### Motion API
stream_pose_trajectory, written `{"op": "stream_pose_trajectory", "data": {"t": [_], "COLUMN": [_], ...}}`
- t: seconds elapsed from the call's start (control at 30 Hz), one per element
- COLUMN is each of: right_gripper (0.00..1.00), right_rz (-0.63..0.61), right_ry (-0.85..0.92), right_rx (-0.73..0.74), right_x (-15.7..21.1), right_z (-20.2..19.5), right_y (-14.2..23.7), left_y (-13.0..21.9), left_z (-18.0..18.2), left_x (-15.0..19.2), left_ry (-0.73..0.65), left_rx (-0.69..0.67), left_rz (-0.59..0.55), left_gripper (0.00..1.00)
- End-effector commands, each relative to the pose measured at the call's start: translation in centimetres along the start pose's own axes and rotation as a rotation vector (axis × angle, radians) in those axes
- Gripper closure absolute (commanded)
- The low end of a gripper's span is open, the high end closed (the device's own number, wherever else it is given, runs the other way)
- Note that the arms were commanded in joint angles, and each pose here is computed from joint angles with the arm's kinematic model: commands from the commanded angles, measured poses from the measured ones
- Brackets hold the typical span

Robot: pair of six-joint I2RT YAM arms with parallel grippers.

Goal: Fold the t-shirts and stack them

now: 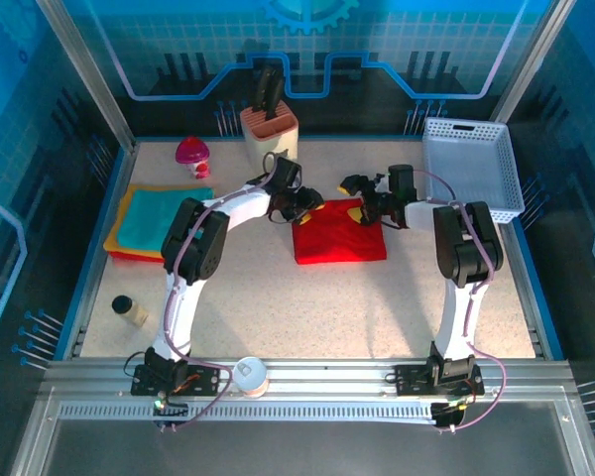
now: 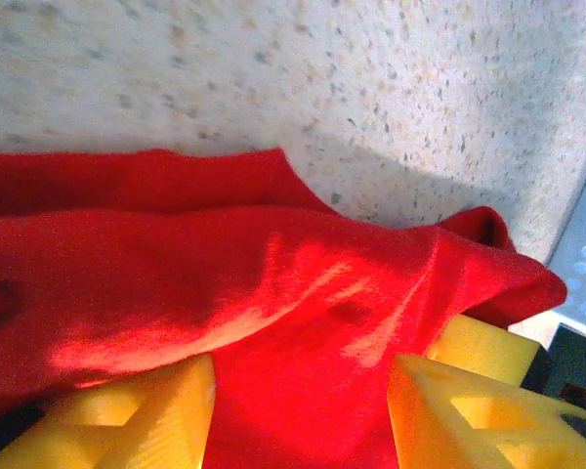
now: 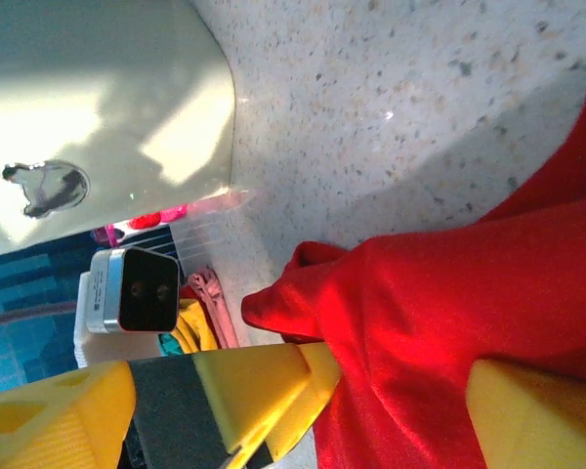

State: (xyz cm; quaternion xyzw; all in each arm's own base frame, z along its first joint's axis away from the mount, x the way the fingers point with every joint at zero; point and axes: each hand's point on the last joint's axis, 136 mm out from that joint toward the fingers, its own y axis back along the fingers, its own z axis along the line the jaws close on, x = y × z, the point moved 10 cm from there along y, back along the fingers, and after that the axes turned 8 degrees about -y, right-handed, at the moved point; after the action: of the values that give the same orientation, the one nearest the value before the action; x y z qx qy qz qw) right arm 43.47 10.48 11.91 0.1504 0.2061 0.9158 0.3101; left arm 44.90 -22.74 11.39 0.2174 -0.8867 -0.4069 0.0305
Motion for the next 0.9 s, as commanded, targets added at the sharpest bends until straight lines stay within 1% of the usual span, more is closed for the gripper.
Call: {"op": "stream_pose_trajectory", "data": {"t": [0.0, 0.13, 0.23, 0.33, 0.43, 0.57, 0.6, 0.7, 0.87], "right_gripper": [0.11, 0.11, 0.11, 0.11, 0.11, 0.10, 0.09, 0.09, 0.06], "right_rz": [-0.060, -0.074, -0.081, -0.075, -0.059, -0.042, -0.037, -0.023, -0.019], "right_ry": [-0.043, -0.068, -0.081, -0.071, -0.044, -0.005, 0.012, 0.045, 0.119], "right_rx": [0.038, 0.025, 0.012, -0.014, -0.044, -0.067, -0.063, 0.013, 0.134], "right_x": [-1.9, -2.3, -2.4, -2.4, -2.1, -1.6, -1.3, -0.2, 1.9], "right_z": [-2.5, -3.3, -3.5, -2.7, -1.1, 1.0, 1.6, 2.4, 2.9], "right_y": [1.4, 2.2, 2.7, 3.0, 3.5, 4.6, 4.9, 5.9, 7.8], "left_y": [1.2, 1.7, 2.1, 2.7, 4.0, 6.7, 7.5, 9.2, 10.3], "left_z": [4.1, 5.5, 5.5, 5.1, 3.9, 2.4, 2.2, 1.9, 2.3], "left_x": [-0.8, -0.8, -0.7, -0.7, -0.8, -0.6, -0.4, 0.3, 1.8], "left_ry": [0.119, 0.166, 0.163, 0.150, 0.102, -0.019, -0.052, -0.123, -0.193], "left_rx": [-0.091, -0.089, -0.090, -0.085, -0.080, -0.120, -0.135, -0.181, -0.263], "left_rz": [-0.050, -0.055, -0.059, -0.059, -0.046, -0.026, -0.022, 0.015, 0.113], "left_gripper": [0.48, 0.48, 0.48, 0.48, 0.49, 0.48, 0.47, 0.45, 0.44]}}
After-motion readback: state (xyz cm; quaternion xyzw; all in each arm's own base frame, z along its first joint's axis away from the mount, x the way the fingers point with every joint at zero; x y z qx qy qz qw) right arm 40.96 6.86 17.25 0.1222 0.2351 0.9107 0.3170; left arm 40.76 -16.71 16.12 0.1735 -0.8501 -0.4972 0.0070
